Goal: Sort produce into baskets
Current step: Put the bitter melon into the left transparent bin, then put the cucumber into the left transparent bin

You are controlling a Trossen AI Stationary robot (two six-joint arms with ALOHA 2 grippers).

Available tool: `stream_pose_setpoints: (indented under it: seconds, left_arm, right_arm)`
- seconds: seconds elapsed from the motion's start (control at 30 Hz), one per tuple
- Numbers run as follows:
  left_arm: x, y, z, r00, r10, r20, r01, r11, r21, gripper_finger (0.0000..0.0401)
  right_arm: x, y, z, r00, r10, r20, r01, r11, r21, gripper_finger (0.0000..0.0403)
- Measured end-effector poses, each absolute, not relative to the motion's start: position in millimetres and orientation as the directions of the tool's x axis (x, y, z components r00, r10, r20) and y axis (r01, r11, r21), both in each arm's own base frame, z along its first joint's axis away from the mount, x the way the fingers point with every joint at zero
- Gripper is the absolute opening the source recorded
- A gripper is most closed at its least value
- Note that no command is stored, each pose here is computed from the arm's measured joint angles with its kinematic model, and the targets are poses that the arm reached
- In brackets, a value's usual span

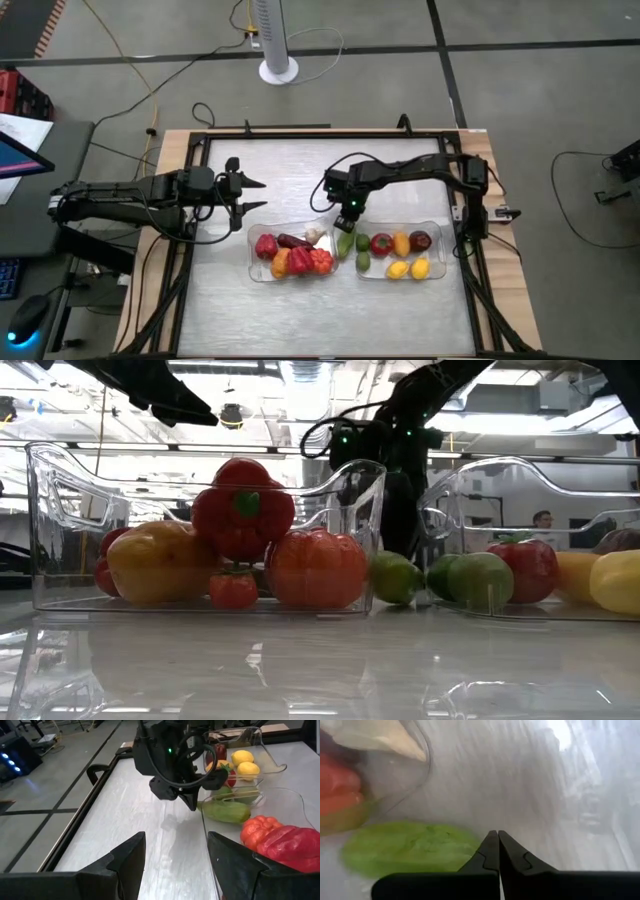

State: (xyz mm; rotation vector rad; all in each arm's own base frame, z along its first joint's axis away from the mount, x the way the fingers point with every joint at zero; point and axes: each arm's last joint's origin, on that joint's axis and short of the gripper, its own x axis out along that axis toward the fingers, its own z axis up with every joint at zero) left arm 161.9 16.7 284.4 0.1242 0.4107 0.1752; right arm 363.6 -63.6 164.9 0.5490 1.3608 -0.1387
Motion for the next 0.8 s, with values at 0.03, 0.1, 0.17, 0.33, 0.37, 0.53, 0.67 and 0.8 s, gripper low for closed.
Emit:
stream_pose_setpoints:
  seconds: [0.03, 0.1, 0.17, 0.33, 0.37, 0.53, 0.67, 0.8]
  left_arm:
    - [162, 17, 284, 0.902, 0.194, -0.386, -0.144, 0.977, 0.155, 0.02]
    - [162, 17, 284, 0.901, 0.194, -0.388, -0.143, 0.977, 0.155, 0.02]
    - [162, 17, 284, 0.9, 0.194, -0.389, -0.144, 0.977, 0.156, 0.02]
    - [162, 17, 284, 0.899, 0.194, -0.393, -0.143, 0.977, 0.156, 0.02]
    - [162, 17, 284, 0.899, 0.194, -0.393, -0.143, 0.977, 0.156, 0.02]
    - [161, 17, 283, 0.897, 0.193, -0.398, -0.142, 0.978, 0.156, 0.02]
    - [161, 17, 283, 0.897, 0.193, -0.398, -0.142, 0.978, 0.156, 0.02]
    - [161, 17, 283, 0.897, 0.194, -0.397, -0.142, 0.978, 0.156, 0.02]
  right_arm:
    - [364, -65, 168, 0.221, 0.217, -0.951, 0.404, 0.867, 0.292, 0.002]
    - [364, -66, 178, 0.229, 0.211, -0.95, 0.395, 0.872, 0.288, 0.0018]
    - [367, -67, 189, 0.242, 0.187, -0.952, 0.386, 0.882, 0.271, 0.0019]
    - [370, -65, 214, 0.255, 0.155, -0.954, 0.337, 0.911, 0.238, 0.0029]
    - [369, -63, 217, 0.256, 0.157, -0.954, 0.311, 0.921, 0.235, 0.0031]
    - [369, -40, 218, 0.223, 0.177, -0.959, 0.165, 0.962, 0.216, 0.006]
    - [373, -17, 216, 0.221, 0.179, -0.959, 0.035, 0.981, 0.191, 0.0115]
    - [375, -5, 215, 0.224, 0.1, -0.969, 0.001, 0.995, 0.103, 0.0195]
